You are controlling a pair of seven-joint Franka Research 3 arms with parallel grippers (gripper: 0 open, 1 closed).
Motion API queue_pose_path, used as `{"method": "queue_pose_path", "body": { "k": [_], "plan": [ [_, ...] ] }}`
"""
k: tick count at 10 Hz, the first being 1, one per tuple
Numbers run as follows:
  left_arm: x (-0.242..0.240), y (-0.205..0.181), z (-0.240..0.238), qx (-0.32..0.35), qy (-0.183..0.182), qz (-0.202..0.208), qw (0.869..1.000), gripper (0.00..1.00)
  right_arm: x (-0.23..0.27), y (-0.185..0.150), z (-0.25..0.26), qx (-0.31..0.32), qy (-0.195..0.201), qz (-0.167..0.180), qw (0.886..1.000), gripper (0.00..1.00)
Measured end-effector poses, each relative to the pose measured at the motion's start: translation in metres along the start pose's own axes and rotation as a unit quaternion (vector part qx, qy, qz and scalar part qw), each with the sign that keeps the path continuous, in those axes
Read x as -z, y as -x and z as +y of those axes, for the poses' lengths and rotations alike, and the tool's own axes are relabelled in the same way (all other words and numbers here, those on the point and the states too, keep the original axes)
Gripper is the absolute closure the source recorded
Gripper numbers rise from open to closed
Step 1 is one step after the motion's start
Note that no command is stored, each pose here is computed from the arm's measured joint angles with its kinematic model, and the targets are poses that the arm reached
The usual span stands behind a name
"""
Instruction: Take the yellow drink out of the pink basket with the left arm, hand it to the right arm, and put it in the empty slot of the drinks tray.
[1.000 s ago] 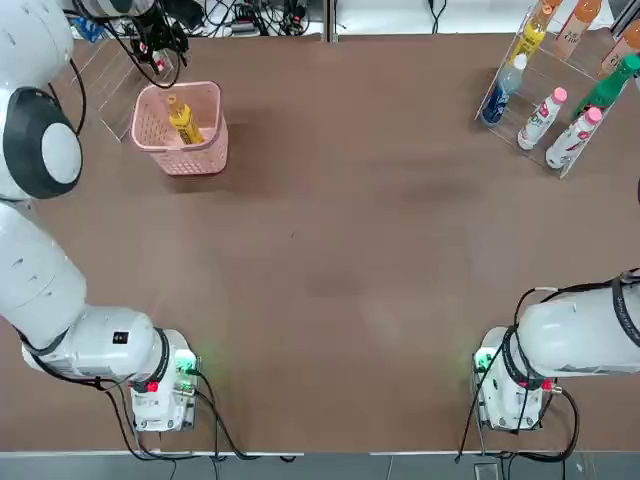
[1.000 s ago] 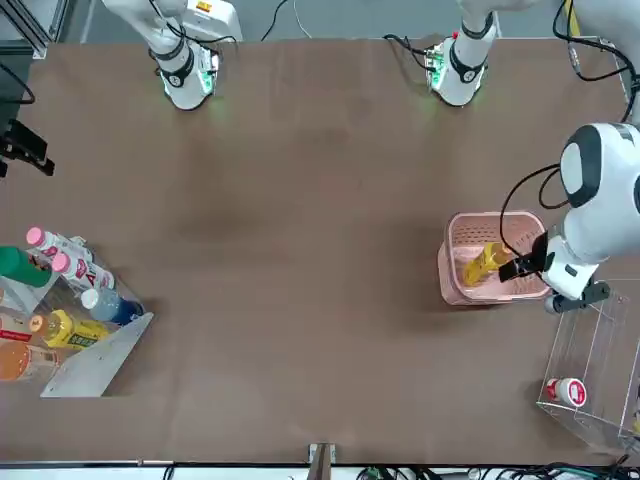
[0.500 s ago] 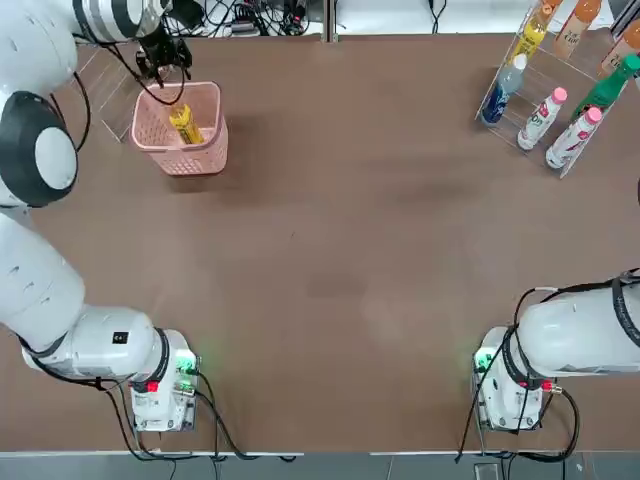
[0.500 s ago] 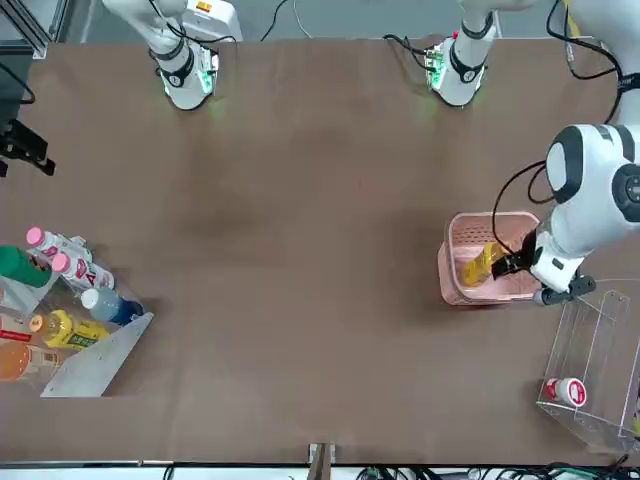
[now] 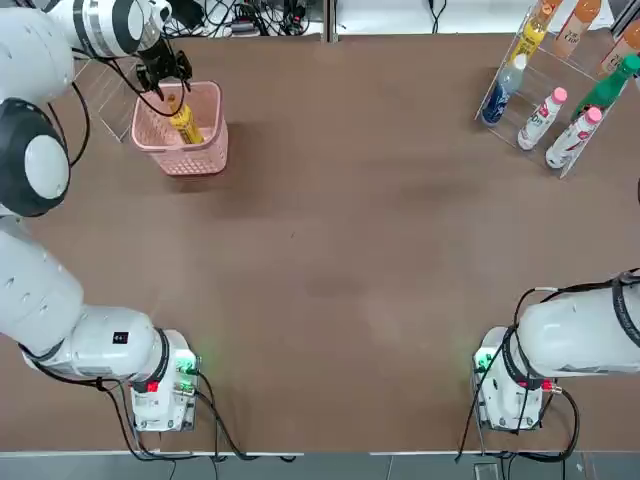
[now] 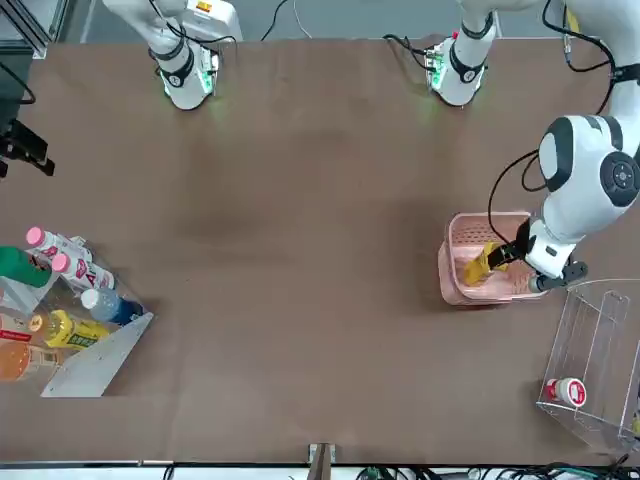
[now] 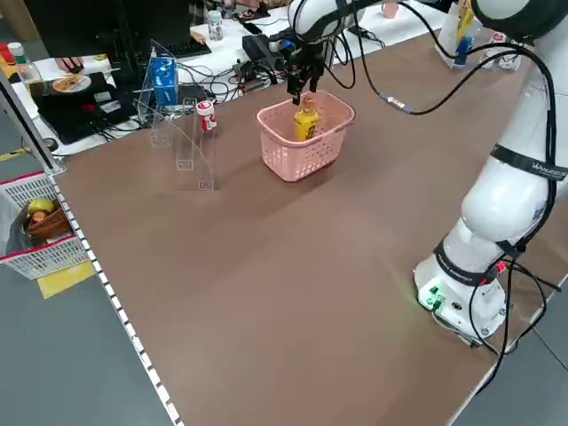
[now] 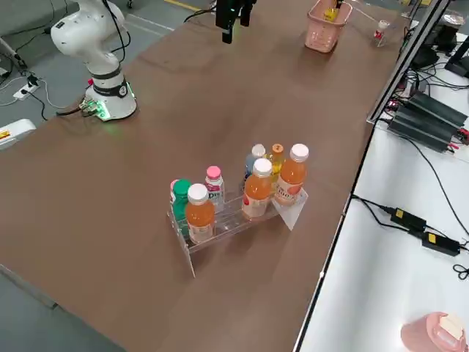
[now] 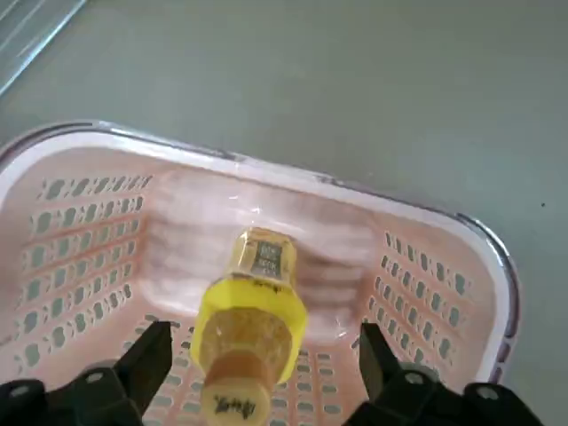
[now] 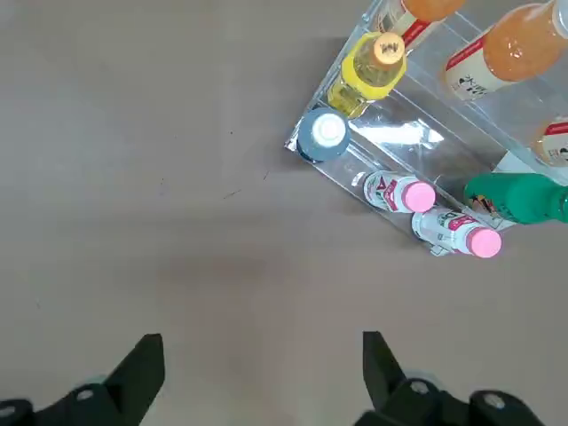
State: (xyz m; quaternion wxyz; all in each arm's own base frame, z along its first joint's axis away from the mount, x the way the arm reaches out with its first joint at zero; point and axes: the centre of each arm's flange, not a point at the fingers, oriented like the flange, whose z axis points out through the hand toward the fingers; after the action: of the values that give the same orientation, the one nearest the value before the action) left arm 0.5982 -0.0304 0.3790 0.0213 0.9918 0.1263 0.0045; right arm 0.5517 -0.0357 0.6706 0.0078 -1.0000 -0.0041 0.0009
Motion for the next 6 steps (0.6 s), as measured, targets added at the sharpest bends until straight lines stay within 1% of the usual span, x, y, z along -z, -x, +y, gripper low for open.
{"method": "queue_pose_path", "body": {
  "k": [3,4,6],
  "plan": [
    [0.0007,0.0053,-0.0014,0.000,0.000,-0.001,1.000,0.12,0.0001,0.0000,0.0004,0.000,0.000,0.000,1.000,0.01],
    [0.0002,0.0056,-0.0014,0.000,-0.001,-0.002,1.000,0.19,0.0001,0.0000,0.0004,0.000,0.000,0.000,1.000,0.01],
    [-0.0017,0.0066,-0.0018,0.001,-0.001,-0.004,1.000,0.22,0.0002,0.0000,0.0006,-0.001,0.000,0.000,1.000,0.01]
  ]
}}
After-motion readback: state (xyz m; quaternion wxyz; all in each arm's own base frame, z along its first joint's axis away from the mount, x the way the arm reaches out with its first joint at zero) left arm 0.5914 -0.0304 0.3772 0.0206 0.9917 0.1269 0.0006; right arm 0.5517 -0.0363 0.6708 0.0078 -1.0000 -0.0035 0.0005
